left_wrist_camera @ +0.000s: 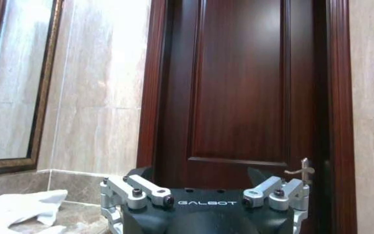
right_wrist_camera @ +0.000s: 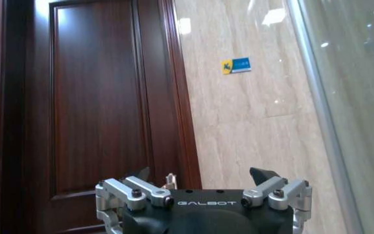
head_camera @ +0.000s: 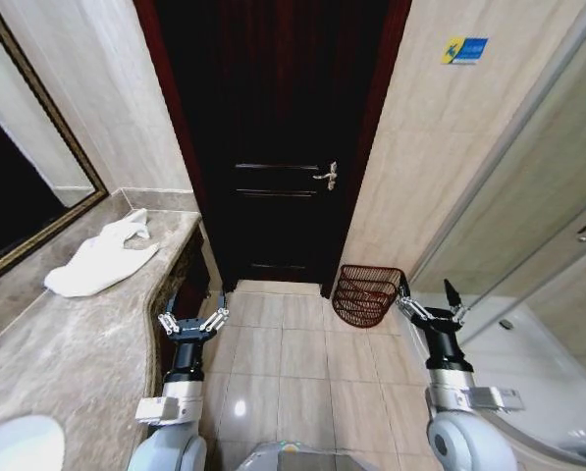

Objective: Discard the used towel into the hamper.

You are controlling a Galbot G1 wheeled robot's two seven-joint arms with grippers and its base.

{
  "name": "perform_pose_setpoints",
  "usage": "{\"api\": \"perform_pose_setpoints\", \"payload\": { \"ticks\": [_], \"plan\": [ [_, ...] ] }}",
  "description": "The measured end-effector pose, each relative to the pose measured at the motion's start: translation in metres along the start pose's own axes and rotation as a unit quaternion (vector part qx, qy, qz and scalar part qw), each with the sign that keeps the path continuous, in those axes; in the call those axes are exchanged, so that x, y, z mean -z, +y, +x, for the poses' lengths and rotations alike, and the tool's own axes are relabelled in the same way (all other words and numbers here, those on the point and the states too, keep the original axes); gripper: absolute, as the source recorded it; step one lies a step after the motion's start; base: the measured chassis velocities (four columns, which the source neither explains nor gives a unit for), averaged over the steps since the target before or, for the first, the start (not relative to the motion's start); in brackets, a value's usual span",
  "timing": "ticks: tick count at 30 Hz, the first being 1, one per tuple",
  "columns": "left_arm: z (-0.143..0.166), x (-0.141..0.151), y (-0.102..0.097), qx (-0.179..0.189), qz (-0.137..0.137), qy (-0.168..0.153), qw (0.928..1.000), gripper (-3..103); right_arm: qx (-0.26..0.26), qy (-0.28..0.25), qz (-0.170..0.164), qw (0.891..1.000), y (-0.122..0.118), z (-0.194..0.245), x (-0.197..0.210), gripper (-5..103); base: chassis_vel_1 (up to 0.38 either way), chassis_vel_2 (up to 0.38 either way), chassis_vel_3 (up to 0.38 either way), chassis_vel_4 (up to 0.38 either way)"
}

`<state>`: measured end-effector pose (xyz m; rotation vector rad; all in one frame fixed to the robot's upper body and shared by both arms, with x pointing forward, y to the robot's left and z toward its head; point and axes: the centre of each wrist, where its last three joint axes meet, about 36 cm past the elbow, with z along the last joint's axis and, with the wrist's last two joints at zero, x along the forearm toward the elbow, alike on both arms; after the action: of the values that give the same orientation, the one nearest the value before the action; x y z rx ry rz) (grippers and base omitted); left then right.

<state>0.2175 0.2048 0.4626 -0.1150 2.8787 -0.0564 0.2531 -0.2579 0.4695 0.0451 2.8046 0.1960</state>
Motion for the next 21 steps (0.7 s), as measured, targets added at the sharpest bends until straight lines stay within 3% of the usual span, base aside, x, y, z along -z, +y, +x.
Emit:
{"api": "perform_pose_setpoints", "payload": {
  "ticks": [21],
  "plan": [
    [-0.0010, -0.0012, 0.0005, -0.003, 0.005, -0.002, 1.0000, 99, -0.004, -0.002, 0.003, 1.000, -0.0009, -0.0023, -0.0013, 100, -0.133, 0.140, 0.139, -0.139]
  ]
}}
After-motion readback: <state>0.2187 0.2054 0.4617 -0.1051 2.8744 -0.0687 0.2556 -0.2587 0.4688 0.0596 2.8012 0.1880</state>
